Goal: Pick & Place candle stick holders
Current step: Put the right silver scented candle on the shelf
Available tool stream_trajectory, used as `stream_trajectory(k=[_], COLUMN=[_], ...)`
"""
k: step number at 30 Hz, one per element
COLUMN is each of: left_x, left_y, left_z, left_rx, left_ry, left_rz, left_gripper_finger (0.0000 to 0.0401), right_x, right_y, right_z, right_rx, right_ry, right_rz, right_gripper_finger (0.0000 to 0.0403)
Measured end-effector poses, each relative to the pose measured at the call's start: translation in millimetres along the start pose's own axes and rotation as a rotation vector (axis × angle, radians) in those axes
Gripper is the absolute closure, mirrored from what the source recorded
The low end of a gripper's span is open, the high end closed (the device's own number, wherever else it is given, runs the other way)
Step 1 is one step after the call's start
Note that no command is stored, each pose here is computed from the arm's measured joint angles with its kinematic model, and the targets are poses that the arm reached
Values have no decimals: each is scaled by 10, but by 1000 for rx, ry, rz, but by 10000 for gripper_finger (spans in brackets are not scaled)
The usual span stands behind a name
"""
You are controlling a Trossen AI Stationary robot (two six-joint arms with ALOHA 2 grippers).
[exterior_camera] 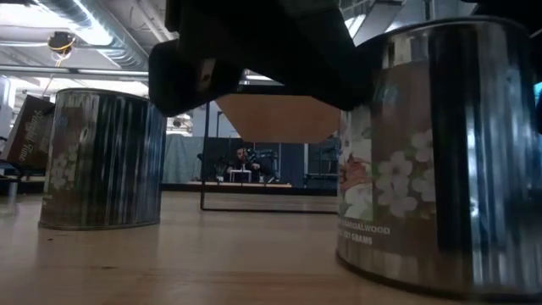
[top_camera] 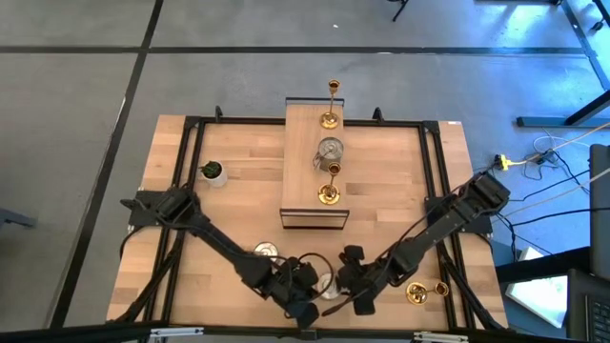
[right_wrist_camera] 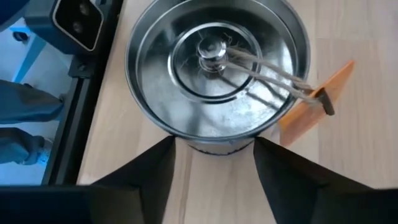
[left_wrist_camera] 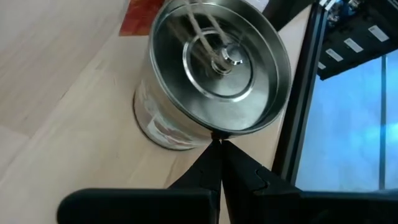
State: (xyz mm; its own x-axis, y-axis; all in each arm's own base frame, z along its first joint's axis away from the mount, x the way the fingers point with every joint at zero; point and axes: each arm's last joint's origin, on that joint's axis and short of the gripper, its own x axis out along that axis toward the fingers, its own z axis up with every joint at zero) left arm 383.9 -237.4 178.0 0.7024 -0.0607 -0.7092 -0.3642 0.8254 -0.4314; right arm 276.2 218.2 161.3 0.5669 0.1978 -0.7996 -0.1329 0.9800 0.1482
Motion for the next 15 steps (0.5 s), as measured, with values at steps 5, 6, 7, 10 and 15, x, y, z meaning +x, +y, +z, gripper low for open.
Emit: stream_trajectory(k=[5,6,7,10,15], left_x=[21,27,31,38,40], left_y=[30,38,45,62,148], left_z=[50,62,73,90,69], left_rx=[-1,-3,-5,-8,-32], left_ry=[11,14,17,17,47], left_rz=[-5,-6,-7,0,82], left_gripper_finger=[400,400,400,400,400], right_x=[4,3,3,5,14], right_y=[-20,-24,-28,-45,-94], right_z=[17,21,23,37,77], right_rx=[12,13,14,30,106], right_ry=[-25,-35,-44,-68,-94], right_rz=[-31,-46,-59,-91,-111], right_gripper_finger=[143,137,132,120,102])
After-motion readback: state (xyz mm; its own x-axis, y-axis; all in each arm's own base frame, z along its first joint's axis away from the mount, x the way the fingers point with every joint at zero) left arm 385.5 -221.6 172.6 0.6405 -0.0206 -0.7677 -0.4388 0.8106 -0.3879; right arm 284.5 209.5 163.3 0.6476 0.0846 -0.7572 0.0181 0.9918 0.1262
